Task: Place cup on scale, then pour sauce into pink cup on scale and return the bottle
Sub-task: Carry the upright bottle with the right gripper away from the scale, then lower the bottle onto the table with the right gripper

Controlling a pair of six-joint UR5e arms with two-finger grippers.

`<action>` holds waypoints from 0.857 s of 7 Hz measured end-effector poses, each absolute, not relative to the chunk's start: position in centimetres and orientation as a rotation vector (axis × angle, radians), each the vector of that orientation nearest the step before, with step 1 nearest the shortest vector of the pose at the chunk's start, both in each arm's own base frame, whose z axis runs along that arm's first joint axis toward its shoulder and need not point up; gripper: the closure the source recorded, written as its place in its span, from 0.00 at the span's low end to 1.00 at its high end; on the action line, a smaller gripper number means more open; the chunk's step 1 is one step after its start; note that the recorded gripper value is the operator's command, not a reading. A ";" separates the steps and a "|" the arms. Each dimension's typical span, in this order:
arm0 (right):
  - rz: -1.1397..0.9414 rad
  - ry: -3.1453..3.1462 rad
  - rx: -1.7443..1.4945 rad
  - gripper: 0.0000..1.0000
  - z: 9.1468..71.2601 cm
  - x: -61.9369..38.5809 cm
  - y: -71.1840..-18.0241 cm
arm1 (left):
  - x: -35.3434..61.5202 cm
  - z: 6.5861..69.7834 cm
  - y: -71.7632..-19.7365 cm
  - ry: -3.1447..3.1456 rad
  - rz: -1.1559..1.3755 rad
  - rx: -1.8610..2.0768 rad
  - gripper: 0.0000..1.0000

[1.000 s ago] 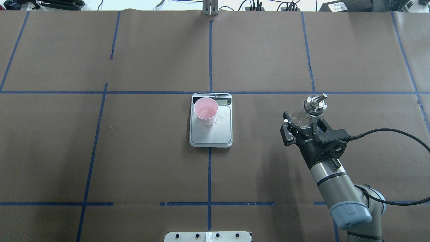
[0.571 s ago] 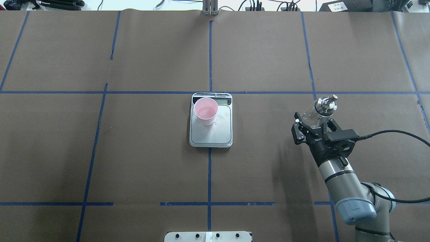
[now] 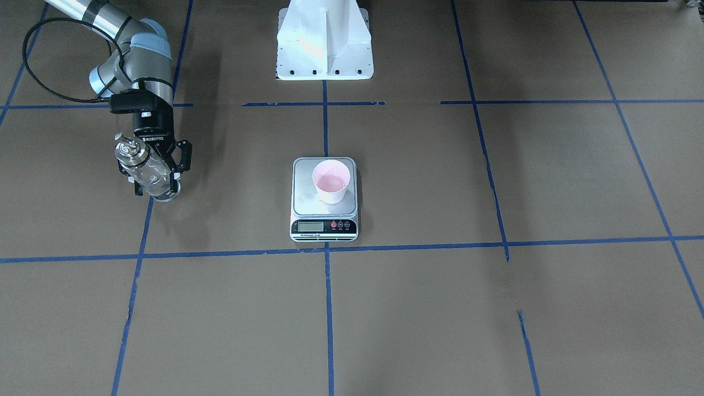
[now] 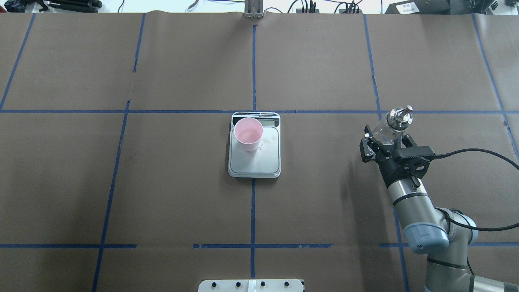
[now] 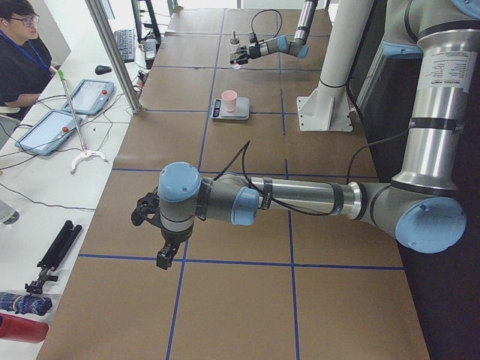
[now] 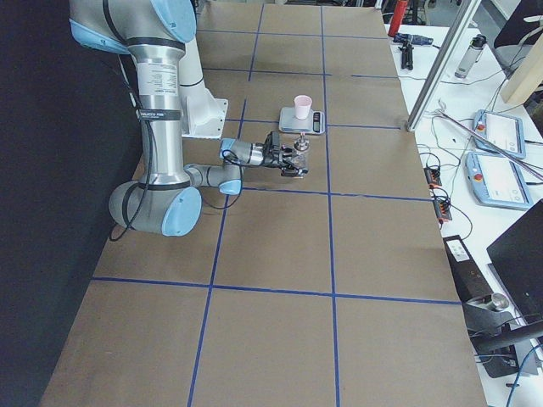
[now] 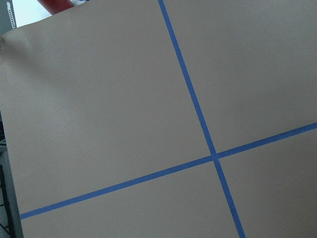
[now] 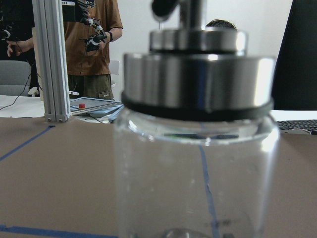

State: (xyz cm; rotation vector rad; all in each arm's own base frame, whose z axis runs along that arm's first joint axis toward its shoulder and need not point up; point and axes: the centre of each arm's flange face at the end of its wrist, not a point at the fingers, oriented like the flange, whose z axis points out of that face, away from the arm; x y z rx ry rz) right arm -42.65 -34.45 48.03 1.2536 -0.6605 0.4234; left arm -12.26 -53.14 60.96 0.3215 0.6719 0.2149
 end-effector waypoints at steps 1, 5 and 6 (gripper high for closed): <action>0.423 -0.648 1.254 1.00 48.4 -43.2 -34.9 | -12.3 60.9 -53.1 0.672 0.215 0.322 0.00; 0.427 -0.645 1.255 1.00 48.4 -44.2 -35.4 | -12.3 60.9 -53.1 0.672 0.216 0.323 0.00; 0.427 -0.644 1.255 1.00 48.5 -44.2 -35.5 | -12.3 60.8 -53.2 0.671 0.216 0.325 0.00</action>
